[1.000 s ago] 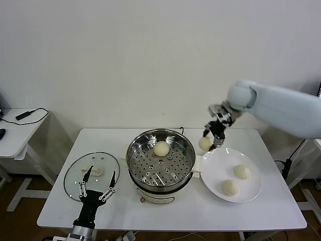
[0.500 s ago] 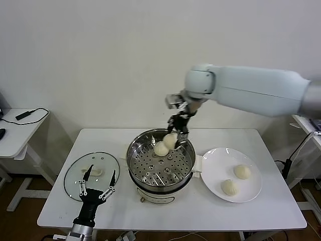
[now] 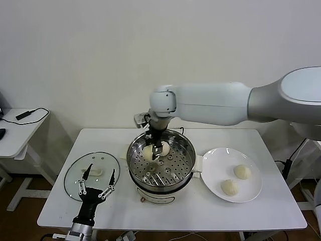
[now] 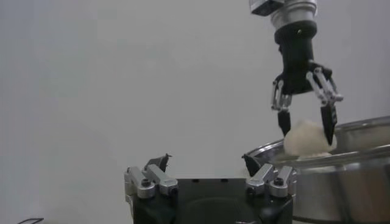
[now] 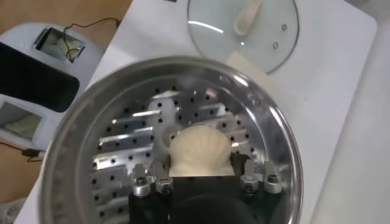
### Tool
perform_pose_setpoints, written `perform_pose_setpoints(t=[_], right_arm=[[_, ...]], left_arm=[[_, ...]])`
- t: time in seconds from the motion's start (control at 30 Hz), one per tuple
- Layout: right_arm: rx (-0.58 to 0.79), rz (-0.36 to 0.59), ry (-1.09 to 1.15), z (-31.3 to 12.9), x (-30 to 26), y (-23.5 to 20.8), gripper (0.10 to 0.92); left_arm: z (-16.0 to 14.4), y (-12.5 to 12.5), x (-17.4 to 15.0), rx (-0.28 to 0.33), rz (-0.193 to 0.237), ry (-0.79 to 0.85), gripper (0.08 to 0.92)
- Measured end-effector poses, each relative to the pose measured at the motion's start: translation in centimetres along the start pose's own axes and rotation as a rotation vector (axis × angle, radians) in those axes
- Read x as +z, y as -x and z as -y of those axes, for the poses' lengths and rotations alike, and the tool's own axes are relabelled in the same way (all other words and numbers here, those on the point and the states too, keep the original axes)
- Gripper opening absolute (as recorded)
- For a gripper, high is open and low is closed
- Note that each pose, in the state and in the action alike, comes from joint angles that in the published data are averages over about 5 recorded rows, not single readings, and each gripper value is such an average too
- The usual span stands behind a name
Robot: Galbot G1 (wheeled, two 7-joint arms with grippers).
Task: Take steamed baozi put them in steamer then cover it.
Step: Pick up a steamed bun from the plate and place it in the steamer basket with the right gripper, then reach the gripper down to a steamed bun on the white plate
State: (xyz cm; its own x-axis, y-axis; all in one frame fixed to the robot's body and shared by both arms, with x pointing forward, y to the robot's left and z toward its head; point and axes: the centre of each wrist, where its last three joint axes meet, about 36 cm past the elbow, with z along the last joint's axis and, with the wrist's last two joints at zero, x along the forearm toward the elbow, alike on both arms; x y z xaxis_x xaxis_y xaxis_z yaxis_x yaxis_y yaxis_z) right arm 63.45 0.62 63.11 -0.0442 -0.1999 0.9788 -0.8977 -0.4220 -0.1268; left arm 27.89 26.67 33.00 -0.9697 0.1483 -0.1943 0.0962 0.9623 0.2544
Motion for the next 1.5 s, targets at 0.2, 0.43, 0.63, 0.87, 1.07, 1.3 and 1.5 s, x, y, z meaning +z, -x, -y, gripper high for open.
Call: perform_pose_setpoints(t=[0.2, 0.43, 0.63, 0.87, 1.07, 1.3, 1.5], right_arm=[[0.002, 0.004, -0.006, 0.0, -1.2, 1.7, 0.670], [-0.001, 0.006, -0.010, -0.1, -2.0, 3.2, 0.679], [-0.006, 0.012, -0.012, -0.3, -2.2, 3.9, 0.787], [0.005, 0.014, -0.024, -0.5, -1.8, 3.0, 0.822], [0.023, 0.005, -0.043, -1.1, 0.3, -0.3, 0.823], [0.046, -0.010, -0.024, -3.2, 7.1, -7.2, 0.823], [0.039, -0.022, 0.047, -7.1, 15.8, -10.7, 0.823]], left_arm=[[0.0, 0.0, 0.0, -0.002, 0.001, -0.001, 0.823], [-0.1, 0.0, 0.0, -0.005, 0.004, 0.000, 0.823], [-0.3, -0.1, 0.1, -0.009, 0.004, 0.005, 0.823], [-0.3, -0.2, 0.1, -0.012, 0.002, 0.004, 0.823], [-0.2, -0.2, -0.1, -0.014, 0.005, 0.001, 0.823], [0.1, -0.2, -0.1, -0.007, 0.006, 0.000, 0.823], [0.3, 0.1, -0.4, -0.001, 0.011, -0.002, 0.823]])
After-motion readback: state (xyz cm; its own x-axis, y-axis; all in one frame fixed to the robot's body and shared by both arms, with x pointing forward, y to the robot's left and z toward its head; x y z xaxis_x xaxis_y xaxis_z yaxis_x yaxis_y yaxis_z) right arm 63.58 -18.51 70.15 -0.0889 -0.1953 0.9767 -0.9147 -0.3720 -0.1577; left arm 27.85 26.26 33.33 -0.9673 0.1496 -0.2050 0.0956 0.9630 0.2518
